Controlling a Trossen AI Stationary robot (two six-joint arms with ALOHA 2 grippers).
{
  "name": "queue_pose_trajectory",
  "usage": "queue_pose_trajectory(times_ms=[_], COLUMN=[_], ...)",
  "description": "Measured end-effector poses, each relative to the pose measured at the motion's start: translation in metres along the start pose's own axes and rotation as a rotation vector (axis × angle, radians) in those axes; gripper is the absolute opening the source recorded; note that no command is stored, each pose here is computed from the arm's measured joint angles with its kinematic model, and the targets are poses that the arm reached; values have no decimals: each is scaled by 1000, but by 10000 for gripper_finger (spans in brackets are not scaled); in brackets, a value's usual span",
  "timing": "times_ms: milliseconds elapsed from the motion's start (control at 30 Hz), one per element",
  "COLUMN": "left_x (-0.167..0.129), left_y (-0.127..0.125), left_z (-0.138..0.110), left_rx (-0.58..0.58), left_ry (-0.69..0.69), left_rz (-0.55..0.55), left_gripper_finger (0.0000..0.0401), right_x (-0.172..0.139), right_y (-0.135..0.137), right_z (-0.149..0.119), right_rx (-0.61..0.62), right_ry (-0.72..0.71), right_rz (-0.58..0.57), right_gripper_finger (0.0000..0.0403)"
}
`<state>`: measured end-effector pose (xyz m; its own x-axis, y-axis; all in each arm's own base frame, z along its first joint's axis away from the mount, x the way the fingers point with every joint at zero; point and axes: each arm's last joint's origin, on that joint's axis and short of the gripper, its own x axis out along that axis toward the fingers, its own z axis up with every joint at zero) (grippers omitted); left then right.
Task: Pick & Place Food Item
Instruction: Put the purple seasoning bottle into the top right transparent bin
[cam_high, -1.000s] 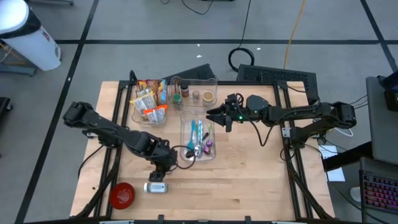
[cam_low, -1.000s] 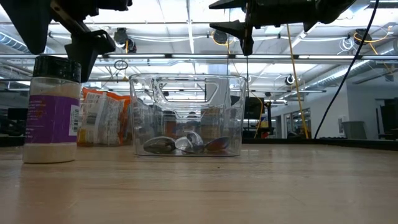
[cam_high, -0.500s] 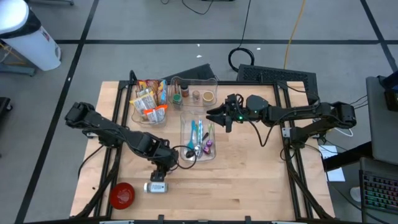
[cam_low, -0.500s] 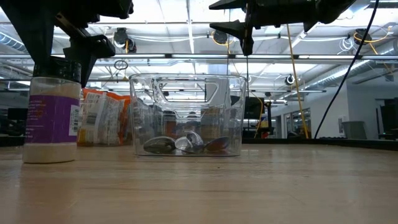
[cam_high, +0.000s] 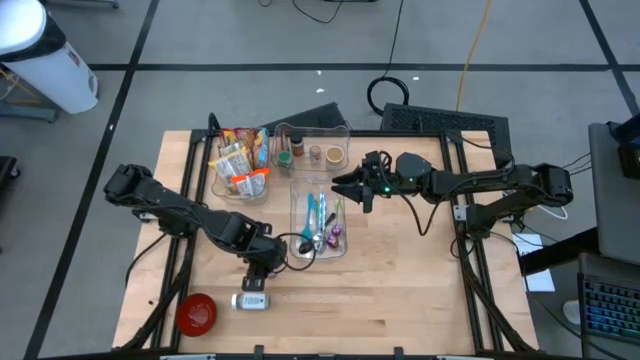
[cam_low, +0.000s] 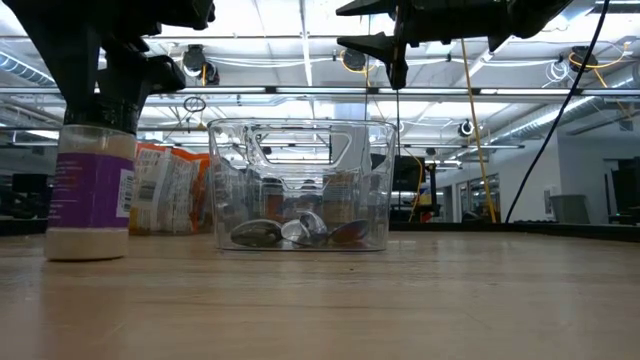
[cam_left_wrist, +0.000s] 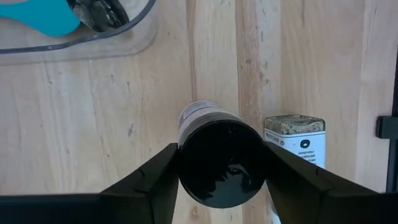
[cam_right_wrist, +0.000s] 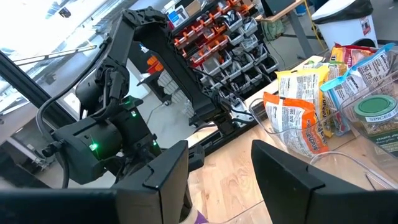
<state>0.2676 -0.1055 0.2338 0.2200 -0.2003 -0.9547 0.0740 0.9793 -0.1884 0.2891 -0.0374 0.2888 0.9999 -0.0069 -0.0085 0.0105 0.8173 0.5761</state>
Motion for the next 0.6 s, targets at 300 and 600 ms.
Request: queue_pose_trajectory(times_ms=[300,600], left_x=[-2,-16], left_y=[4,17], left_z=[-1,-4], left_rx=[-48,-106], left_ry=[57,131], left_rz=[-108,-153], left_gripper_finger=[206,206], right_x=[0,0], right_y=[0,0], right_z=[0,0], right_rx=[0,0], right_ry=[0,-1], right_rz=[0,-1], right_gripper_finger=[169,169])
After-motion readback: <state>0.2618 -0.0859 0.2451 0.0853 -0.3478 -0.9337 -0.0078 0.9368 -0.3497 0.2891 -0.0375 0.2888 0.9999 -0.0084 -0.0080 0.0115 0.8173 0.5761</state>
